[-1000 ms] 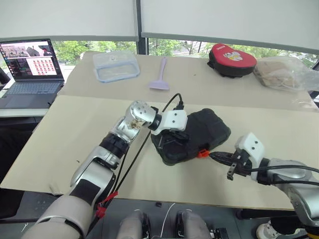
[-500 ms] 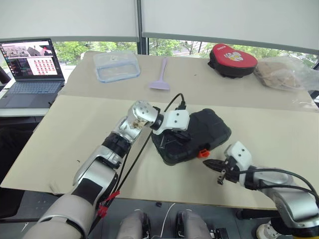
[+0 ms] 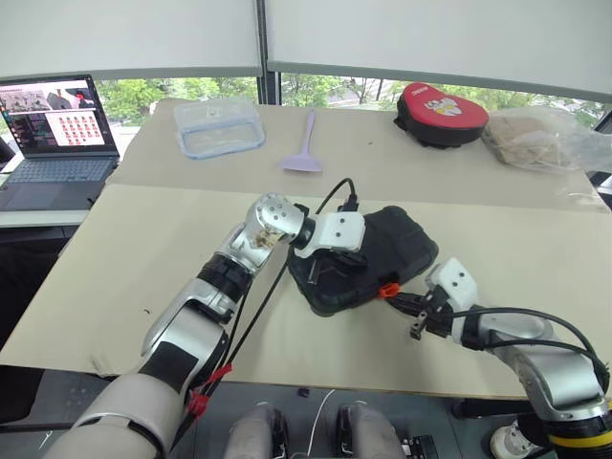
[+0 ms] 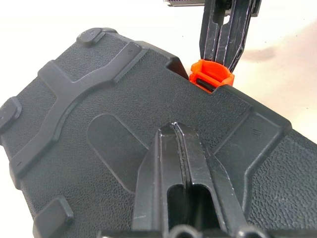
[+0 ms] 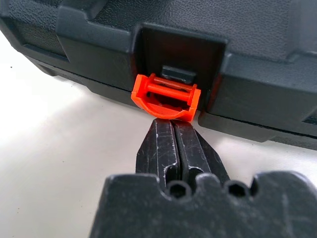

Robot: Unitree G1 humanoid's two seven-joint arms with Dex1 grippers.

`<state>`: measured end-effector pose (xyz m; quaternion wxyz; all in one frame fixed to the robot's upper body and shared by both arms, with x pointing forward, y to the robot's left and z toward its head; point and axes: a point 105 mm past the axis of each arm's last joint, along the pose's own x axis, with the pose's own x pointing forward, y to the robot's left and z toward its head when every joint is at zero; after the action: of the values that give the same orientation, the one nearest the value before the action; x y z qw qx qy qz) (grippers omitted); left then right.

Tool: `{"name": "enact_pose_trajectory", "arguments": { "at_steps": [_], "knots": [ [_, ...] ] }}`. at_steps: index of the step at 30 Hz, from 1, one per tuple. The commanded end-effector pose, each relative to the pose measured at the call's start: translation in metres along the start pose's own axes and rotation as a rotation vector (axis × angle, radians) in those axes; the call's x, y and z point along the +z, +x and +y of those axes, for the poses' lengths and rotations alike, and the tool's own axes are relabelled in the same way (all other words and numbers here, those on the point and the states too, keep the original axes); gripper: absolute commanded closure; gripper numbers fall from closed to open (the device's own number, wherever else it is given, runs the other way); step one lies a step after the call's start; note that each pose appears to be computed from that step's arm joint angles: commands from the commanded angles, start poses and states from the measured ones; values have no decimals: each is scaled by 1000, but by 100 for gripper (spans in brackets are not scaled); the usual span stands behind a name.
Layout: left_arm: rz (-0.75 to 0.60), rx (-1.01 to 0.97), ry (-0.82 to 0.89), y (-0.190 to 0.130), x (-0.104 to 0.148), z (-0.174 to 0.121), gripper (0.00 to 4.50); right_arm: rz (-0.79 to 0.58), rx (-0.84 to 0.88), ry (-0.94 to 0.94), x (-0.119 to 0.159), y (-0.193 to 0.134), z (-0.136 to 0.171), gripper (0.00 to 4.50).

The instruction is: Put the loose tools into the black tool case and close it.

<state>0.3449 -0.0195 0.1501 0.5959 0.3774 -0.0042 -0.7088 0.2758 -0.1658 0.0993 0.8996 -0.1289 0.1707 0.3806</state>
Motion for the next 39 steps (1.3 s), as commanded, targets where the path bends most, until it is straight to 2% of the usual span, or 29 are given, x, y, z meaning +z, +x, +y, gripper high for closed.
{"name": "enact_pose_trajectory", "arguments": {
  "at_steps": [1,10,26,31,37,38,39],
  "knots": [
    [68,-66,-36,10,-17,-14,448,-132,-25,-110,41,-7,-3,450],
    [74,-66,-41,9,-21,-15,448,-152,-17,-150,58,-12,-5,450],
    [75,-53,-47,8,-23,-15,448,-135,5,-167,60,-13,-1,450],
    [85,-16,-70,-9,-31,-13,448,-83,1,-181,54,-38,-5,450],
    [95,69,-132,-47,-42,-13,448,-36,30,-174,50,-69,-15,450],
    [88,83,-147,-52,-42,-13,424,-35,44,-175,51,-72,-15,450],
    [61,107,-202,-67,-42,-14,397,-34,81,-165,53,-81,-15,421]
  ]
}}
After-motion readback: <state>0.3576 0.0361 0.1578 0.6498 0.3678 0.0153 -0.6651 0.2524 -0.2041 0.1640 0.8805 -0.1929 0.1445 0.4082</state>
